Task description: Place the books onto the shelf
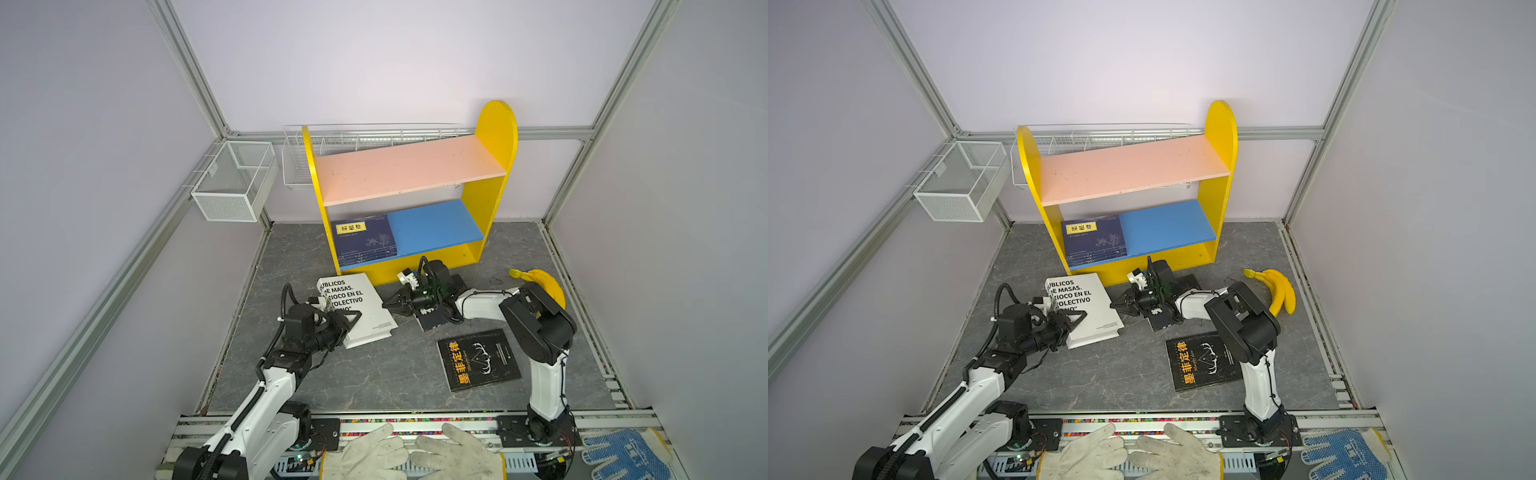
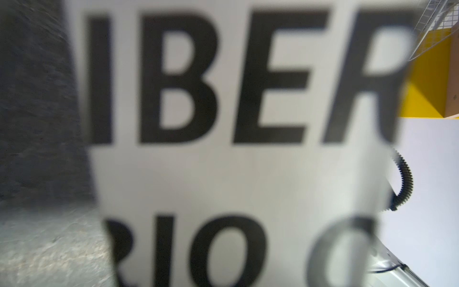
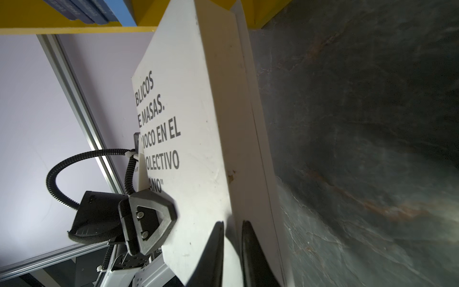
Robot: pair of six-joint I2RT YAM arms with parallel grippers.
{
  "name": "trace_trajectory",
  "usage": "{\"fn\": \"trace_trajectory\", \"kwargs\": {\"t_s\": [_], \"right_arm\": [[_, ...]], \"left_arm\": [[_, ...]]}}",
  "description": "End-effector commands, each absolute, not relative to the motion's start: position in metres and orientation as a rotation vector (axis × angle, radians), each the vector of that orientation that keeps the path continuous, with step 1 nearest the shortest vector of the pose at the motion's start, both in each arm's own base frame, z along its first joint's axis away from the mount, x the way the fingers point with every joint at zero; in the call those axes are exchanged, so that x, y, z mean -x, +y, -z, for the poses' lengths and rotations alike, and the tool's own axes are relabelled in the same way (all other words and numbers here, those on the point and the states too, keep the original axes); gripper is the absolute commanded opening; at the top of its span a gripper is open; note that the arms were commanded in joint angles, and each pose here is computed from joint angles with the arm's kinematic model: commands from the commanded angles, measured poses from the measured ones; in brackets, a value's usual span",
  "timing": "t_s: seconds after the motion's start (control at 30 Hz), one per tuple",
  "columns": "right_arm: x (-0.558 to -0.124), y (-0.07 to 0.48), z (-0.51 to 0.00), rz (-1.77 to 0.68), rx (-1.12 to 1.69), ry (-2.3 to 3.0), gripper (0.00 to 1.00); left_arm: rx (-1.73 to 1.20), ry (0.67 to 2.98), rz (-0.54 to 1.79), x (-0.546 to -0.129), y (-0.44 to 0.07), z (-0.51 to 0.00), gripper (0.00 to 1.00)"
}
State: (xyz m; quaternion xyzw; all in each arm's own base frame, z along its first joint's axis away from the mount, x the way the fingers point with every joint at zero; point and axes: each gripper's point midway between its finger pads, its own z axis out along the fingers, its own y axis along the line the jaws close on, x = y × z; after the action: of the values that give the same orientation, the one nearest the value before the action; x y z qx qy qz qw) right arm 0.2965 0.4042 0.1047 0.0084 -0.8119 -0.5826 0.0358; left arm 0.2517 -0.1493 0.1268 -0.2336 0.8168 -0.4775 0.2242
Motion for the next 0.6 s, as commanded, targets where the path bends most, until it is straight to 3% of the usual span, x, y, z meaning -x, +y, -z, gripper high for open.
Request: {"fn": "trace_trajectory", "kwargs": {"t_s": [0.0, 0.57], "right_arm": [[-0.288, 0.409, -0.115, 1.808, -0.107, -2.477, 0.22], [-0.313, 0.398, -0.107, 1.618, -0.141, -2.719, 0.45]], "left_arm": [[0.594, 2.283, 1.252, -0.247, -0.147, -0.129, 0.34], [0.523, 2.309, 0.99, -0.228, -0.118, -0.17, 0.34]]}}
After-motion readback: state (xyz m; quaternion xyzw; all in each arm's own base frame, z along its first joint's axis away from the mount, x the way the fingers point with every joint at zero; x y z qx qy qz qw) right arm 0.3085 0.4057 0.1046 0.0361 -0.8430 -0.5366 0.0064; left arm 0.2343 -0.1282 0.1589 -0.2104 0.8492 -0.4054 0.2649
